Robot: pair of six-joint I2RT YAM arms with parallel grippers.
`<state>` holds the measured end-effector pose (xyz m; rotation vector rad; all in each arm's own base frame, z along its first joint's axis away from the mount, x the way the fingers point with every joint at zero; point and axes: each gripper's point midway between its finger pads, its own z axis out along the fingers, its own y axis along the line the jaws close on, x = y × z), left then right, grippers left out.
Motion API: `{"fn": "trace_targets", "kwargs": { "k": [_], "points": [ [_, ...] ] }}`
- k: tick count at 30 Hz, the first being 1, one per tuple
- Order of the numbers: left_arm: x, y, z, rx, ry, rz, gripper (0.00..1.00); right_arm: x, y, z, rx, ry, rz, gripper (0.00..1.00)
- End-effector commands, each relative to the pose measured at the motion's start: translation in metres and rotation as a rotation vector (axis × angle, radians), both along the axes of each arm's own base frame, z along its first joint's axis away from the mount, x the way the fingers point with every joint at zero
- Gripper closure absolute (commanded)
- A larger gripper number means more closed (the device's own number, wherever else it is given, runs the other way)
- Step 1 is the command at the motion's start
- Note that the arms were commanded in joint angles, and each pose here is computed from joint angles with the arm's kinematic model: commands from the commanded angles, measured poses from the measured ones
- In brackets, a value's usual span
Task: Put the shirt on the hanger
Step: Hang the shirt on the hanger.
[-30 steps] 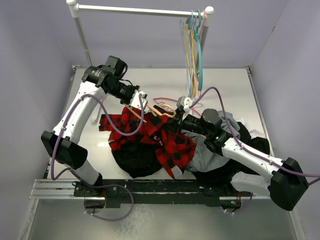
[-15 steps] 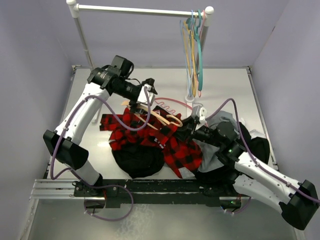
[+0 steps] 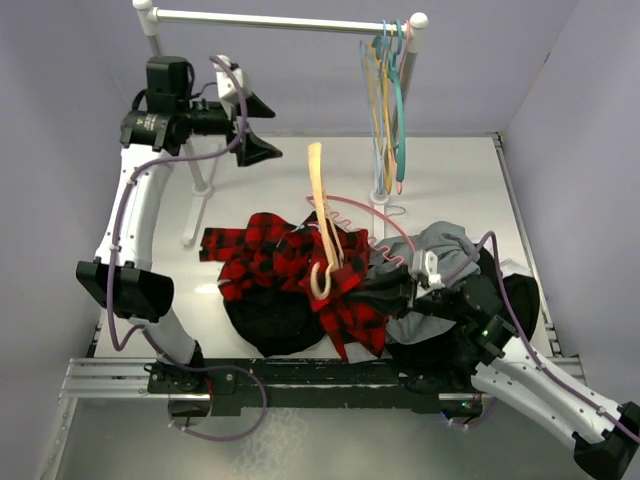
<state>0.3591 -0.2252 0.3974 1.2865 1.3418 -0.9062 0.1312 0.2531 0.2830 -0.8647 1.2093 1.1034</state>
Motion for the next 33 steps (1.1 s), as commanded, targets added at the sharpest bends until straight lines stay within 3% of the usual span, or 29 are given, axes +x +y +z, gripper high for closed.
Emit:
{"fn": "trace_targets", "kwargs": {
  "k": [1,3,9,14,17,19,24,29,33],
  "points": [
    [0.001,0.009,0.021,-0.087,0.118,-0.046,0.00,-0.045,0.000,0.003,0.029,-0.112,0.195,1.00],
    [0.004,0.011,0.011,-0.060,0.166,-0.025,0.00,-0.049,0.002,0.002,0.024,-0.119,0.218,1.00],
    [-0.010,0.014,0.000,-0.037,0.141,-0.026,0.01,-0.034,0.008,-0.006,-0.019,-0.089,0.171,1.00],
    [-0.015,0.020,-0.037,0.044,0.101,0.081,0.01,-0.022,0.016,-0.030,-0.143,0.027,0.146,1.00],
    [-0.045,0.024,-0.082,0.195,-0.014,-0.042,0.01,-0.010,0.022,-0.055,-0.281,0.096,0.105,1.00],
    [-0.058,0.033,-0.107,0.266,-0.163,-0.097,0.00,-0.003,0.025,-0.063,-0.333,0.095,0.077,1.00],
    [-0.056,0.038,-0.127,0.378,-0.430,-0.247,0.01,-0.006,0.025,-0.061,-0.305,0.048,0.082,1.00],
    [-0.074,0.018,-0.142,0.535,-0.581,-0.428,0.01,0.005,0.024,-0.071,-0.402,0.041,0.051,1.00],
    [-0.083,0.001,-0.150,0.564,-0.629,-0.514,0.01,0.012,0.023,-0.071,-0.409,0.042,0.017,1.00]
  ]
}}
